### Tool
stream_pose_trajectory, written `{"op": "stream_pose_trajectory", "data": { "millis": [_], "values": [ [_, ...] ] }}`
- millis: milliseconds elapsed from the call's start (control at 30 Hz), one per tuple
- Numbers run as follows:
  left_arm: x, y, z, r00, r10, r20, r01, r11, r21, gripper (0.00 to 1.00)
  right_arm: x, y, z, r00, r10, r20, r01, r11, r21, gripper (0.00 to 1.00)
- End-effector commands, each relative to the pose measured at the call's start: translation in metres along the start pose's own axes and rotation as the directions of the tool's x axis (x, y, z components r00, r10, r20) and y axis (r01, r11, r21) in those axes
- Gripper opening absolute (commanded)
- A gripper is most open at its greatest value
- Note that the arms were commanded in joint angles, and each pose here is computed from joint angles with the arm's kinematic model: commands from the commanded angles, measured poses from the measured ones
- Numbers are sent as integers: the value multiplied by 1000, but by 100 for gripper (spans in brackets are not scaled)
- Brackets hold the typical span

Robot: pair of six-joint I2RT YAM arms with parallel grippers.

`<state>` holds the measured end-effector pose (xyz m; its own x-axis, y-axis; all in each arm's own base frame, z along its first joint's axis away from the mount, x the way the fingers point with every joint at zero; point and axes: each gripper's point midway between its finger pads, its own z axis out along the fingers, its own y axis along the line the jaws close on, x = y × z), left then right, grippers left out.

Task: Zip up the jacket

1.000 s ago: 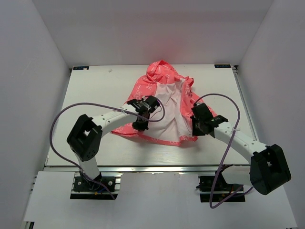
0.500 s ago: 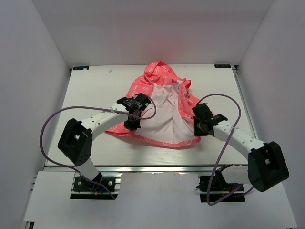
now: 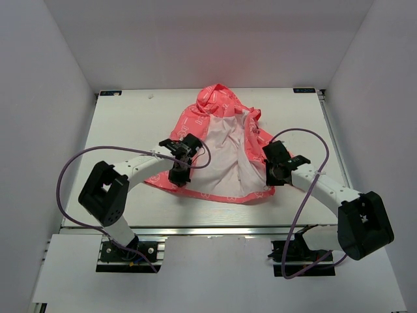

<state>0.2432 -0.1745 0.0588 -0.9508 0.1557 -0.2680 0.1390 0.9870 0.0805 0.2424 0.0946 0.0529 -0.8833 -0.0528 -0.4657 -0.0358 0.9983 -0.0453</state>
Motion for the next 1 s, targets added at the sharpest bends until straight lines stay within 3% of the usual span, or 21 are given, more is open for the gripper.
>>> {"op": "stream_pose_trajectory", "data": {
  "millis": [0,100,200,400,567,833,933,967],
  "values": [
    [4,-20,3,1000,4,-2,-4,992,124,15,-18,7,-6,999,9,43,-7,999,-36,0],
    [14,-22,15,998,13,-55,-7,993,121,12,-18,9,-7,999,6,41,-4,999,-42,0],
    [18,-28,23,998,17,-68,-7,989,146,15,-16,10,-6,999,5,36,-3,999,-50,0],
    [16,-35,27,998,15,-64,-4,984,176,39,-15,12,-4,1000,0,28,1,998,-57,0],
    [13,-39,27,998,19,-59,-7,981,195,50,-14,12,-4,1000,-1,26,3,998,-61,0],
    [15,-33,38,997,17,-70,-7,989,146,50,-13,13,-3,1000,-2,22,3,998,-63,0],
    [16,-25,44,997,-1,-79,8,996,87,42,-12,13,-3,1000,-2,16,3,998,-61,0],
    [15,-19,47,998,-10,-70,13,999,48,35,-13,12,-3,1000,-3,20,4,998,-60,0]
  ]
}}
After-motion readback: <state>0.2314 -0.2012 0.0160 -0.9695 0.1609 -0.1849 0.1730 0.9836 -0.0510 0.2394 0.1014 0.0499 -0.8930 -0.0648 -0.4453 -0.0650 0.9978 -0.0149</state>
